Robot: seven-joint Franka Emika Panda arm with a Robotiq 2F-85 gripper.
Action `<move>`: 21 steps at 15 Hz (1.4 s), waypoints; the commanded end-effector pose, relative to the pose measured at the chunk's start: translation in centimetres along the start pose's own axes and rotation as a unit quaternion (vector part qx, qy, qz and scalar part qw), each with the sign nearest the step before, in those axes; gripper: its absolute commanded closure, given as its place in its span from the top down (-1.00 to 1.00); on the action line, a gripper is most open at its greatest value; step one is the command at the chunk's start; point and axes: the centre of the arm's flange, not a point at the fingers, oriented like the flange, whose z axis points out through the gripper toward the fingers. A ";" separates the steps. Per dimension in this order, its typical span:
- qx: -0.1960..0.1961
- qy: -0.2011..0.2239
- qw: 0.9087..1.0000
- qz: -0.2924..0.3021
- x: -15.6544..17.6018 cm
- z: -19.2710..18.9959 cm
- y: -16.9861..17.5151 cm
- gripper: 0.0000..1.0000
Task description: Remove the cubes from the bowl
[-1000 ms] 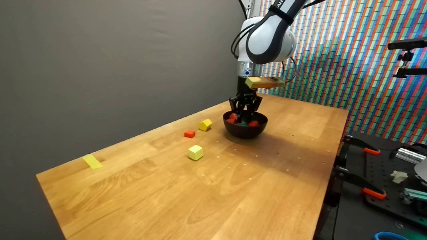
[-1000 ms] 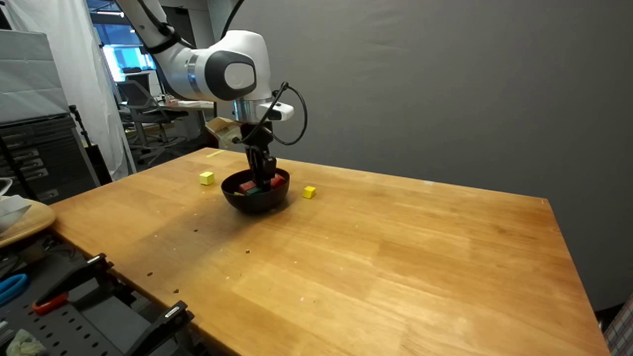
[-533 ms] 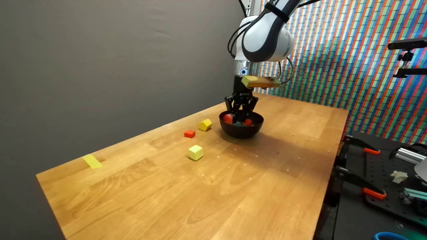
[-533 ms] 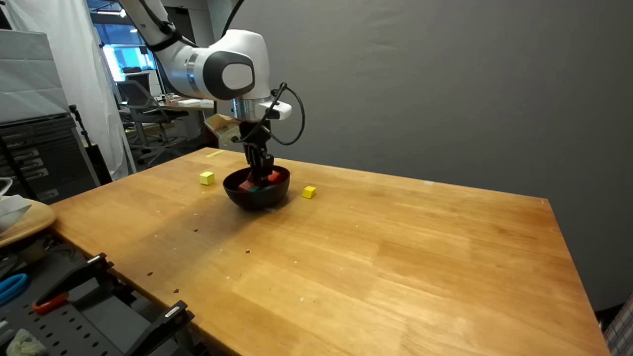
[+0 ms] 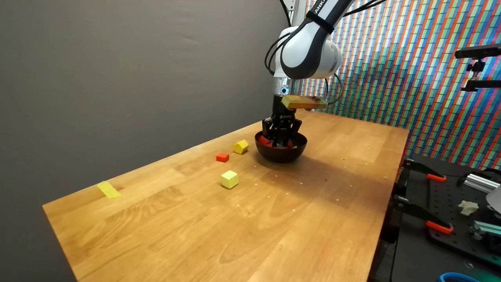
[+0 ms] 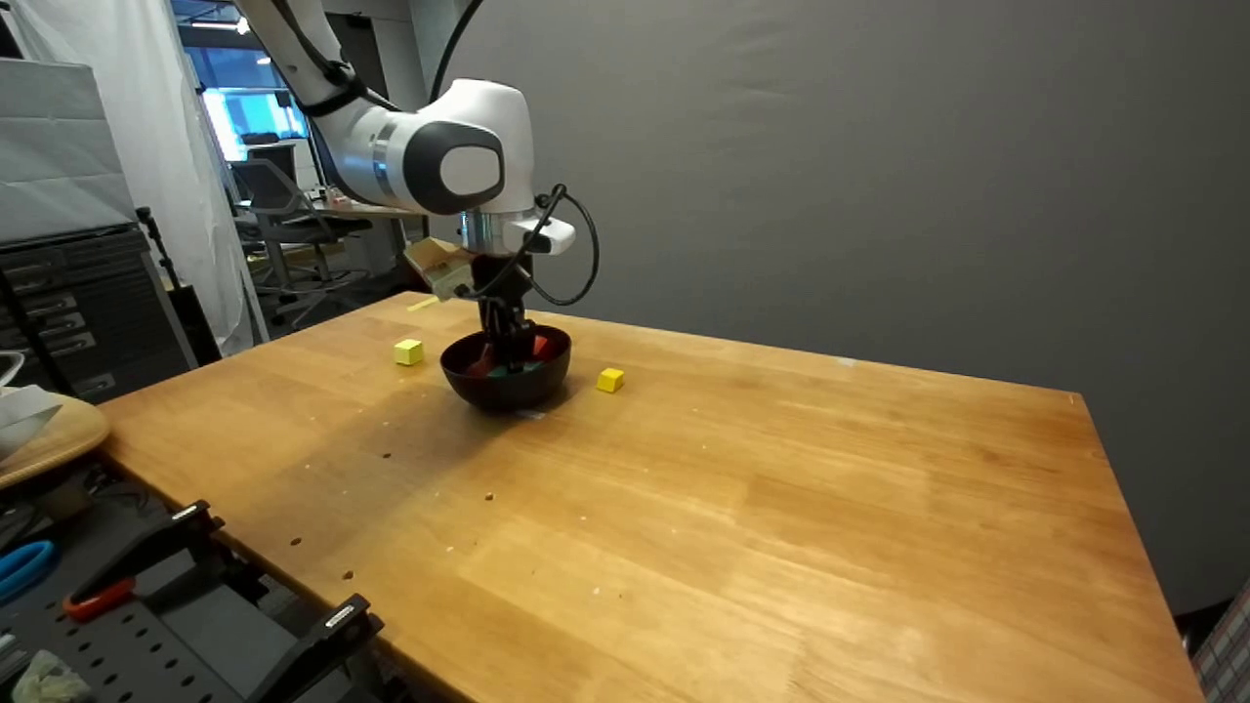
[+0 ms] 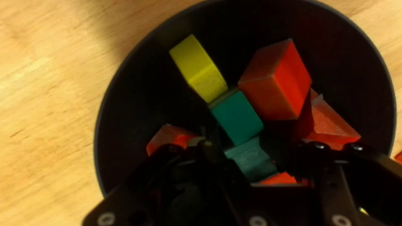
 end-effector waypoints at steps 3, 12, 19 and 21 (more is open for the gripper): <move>0.003 -0.017 1.000 0.009 0.6 1.5 0.6 -0.62; 0.064 -0.003 0.996 0.069 0.2 -6.5 4.3 -0.73; 0.048 0.090 0.984 0.148 -1.2 -14.4 9.4 -0.74; 0.017 0.110 0.976 0.185 -0.8 -14.3 11.6 -0.74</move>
